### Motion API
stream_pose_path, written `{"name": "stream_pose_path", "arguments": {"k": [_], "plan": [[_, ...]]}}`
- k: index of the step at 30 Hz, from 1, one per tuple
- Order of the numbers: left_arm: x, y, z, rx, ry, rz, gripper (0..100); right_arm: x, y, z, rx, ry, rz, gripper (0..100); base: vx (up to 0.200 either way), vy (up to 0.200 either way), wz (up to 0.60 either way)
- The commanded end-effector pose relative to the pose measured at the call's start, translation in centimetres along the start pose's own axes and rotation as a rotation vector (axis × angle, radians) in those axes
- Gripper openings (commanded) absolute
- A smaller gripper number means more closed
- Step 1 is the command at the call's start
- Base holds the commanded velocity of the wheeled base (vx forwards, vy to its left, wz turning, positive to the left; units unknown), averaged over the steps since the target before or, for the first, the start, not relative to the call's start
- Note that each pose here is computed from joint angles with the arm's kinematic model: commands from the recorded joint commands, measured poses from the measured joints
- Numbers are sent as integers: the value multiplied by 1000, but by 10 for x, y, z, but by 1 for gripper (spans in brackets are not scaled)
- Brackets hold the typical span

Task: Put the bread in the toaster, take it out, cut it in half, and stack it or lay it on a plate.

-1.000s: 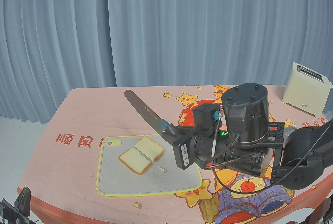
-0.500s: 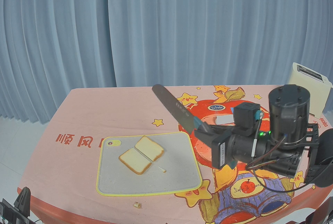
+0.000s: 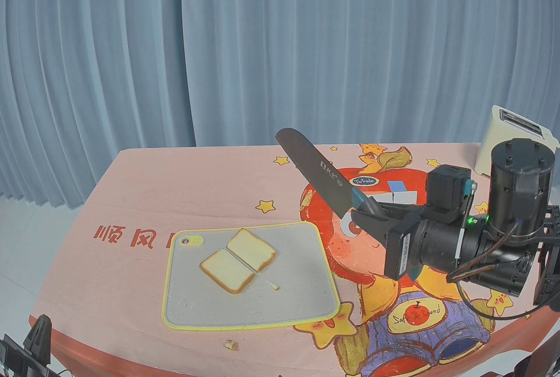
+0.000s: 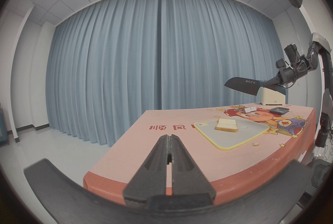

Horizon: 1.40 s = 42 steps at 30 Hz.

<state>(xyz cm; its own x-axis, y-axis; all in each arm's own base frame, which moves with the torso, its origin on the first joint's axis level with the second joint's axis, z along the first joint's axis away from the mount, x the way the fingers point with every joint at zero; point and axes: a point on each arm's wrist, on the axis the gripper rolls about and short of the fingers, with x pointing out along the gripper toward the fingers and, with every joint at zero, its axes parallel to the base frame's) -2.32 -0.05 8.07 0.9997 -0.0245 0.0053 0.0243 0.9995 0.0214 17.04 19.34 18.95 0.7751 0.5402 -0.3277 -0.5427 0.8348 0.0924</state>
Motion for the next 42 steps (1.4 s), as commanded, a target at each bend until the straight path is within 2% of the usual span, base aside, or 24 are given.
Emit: {"name": "stream_pose_path", "arguments": {"k": [1,5,9,24,33,42], "plan": [[2,0,-4,0,22,-1,0,-3,1,-1,-3,-1,5,0,0,0,0],[2,0,-4,0,22,-1,0,-6,2,2,-3,-17,-8,0,0,0,0],[2,0,-4,0,22,-1,0,-5,2,2,-4,-26,-62,0,0,0,0],[2,0,-4,0,22,1,0,-1,0,6,16,-45,-114,0,0,0,0],[2,0,-4,0,22,-1,0,7,-13,8,25,-43,-182,0,0,0,0],[2,0,-4,0,22,-1,0,9,-20,11,37,-63,-203,0,0,0,0]]}}
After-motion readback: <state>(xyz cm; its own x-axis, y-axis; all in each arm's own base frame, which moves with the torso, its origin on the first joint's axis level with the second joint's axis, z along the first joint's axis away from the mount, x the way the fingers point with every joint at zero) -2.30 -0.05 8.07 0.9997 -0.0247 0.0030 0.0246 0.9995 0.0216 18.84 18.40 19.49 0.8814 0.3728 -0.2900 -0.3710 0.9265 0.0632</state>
